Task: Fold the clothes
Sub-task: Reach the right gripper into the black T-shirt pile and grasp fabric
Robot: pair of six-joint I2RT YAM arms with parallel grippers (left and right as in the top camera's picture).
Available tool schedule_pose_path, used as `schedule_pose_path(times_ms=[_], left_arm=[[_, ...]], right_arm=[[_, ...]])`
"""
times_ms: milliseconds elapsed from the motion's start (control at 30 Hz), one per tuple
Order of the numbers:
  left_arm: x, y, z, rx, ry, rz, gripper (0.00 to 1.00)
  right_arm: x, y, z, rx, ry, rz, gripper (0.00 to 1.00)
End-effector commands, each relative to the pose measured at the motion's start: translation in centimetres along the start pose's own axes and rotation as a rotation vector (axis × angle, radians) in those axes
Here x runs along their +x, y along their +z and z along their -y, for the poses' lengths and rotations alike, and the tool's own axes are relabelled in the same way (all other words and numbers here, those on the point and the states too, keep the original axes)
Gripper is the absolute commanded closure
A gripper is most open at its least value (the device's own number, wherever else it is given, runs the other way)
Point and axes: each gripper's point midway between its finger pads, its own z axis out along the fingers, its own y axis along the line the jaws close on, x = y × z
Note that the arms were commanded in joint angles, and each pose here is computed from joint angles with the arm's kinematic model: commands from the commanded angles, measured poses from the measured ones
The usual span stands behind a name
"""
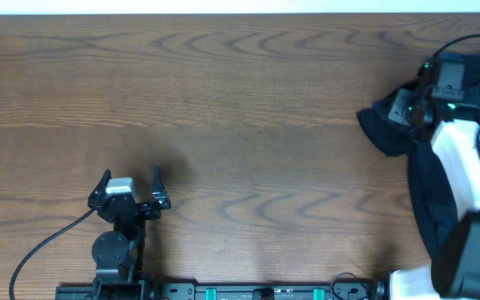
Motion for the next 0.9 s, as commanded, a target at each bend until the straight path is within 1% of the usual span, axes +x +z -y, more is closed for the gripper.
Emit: schedule_pose_path(times_ms=[0,133,233,500,667,867], left_arm=[[1.8,0.1,-0.2,-0.013,0.015,-0.051,0.02],[1.8,0.1,-0.2,-0.013,0.015,-0.051,0.02],[1.8,0.1,-0.2,-0.013,0.015,-0.051,0.02],[1.8,0.1,-0.2,-0.013,0.015,-0.051,0.02],[1.8,0.1,-0.2,-0.013,0.015,-0.051,0.02],[1.8,0.1,-0.2,-0.013,0.015,-0.051,0.02]], right_arm=[[0.3,2.9,0.2,0.010,0.058,-0.035,0.57],[0.5,5.9,0.0,0.011,0.057,-0.037,0.56],[0.7,7.6,-0.1,0.006,0.058,-0.037,0.54],[1.1,10.5,-0.6,-0.009,0.054,-0.031,0.53],[0.9,10.7,-0.5,-0.003,0.043,-0.022,0.49],[-0.9,9.2,-0.3,-0.008,0.056,0.020,0.48]])
